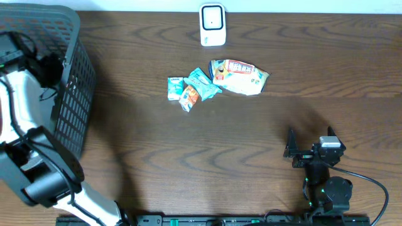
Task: Scan the item barcode
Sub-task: 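Reach the left gripper back into the basket toward the green Zam-Buk box, then close the left gripper on the green Zam-Buk box in the basket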
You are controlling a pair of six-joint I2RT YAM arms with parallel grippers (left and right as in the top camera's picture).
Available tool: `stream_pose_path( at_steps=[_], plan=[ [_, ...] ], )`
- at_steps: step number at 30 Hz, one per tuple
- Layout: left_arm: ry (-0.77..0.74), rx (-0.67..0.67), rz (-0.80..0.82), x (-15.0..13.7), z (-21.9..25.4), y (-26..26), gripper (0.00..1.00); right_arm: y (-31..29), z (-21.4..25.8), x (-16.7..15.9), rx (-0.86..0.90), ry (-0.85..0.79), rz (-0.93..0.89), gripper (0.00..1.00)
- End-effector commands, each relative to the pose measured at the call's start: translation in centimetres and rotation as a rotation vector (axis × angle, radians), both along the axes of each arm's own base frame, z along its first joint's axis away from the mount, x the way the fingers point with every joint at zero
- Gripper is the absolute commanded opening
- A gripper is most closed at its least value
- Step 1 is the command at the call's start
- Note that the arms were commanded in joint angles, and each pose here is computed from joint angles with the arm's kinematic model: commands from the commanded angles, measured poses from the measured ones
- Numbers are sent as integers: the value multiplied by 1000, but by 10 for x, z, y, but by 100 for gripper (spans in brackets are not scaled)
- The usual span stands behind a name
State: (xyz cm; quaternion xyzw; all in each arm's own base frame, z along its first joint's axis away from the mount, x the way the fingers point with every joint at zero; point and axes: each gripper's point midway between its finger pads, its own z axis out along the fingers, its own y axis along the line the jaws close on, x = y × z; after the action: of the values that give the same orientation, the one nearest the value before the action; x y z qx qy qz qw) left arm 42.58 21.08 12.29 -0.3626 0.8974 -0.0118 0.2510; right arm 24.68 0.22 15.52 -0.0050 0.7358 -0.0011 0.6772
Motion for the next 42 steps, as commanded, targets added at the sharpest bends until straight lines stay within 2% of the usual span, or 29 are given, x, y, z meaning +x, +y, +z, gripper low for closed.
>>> stream_pose_path(
  at_steps=[1, 9, 17, 28, 35, 40, 42],
  plan=[
    [44, 2, -25, 11, -25, -2, 98, -1, -1, 0, 14, 4, -5, 99],
    [61, -32, 14, 23, -65, 3, 98, -1, -1, 0, 14, 4, -5, 99],
    [-10, 3, 15, 40, -63, 11, 98, -1, -1, 0, 14, 4, -5, 99],
    [-30, 13, 14, 44, -70, 13, 98, -1, -1, 0, 14, 4, -5, 99],
    [35, -18, 14, 40, -110, 11, 97, -1, -1, 0, 14, 4, -5, 99],
    [51, -26, 21, 36, -118, 13, 97, -1, -1, 0, 14, 4, -5, 99],
    [52, -21, 36, 33, -116, 19, 91, -1, -1, 0, 14, 4, -5, 99]
  ],
)
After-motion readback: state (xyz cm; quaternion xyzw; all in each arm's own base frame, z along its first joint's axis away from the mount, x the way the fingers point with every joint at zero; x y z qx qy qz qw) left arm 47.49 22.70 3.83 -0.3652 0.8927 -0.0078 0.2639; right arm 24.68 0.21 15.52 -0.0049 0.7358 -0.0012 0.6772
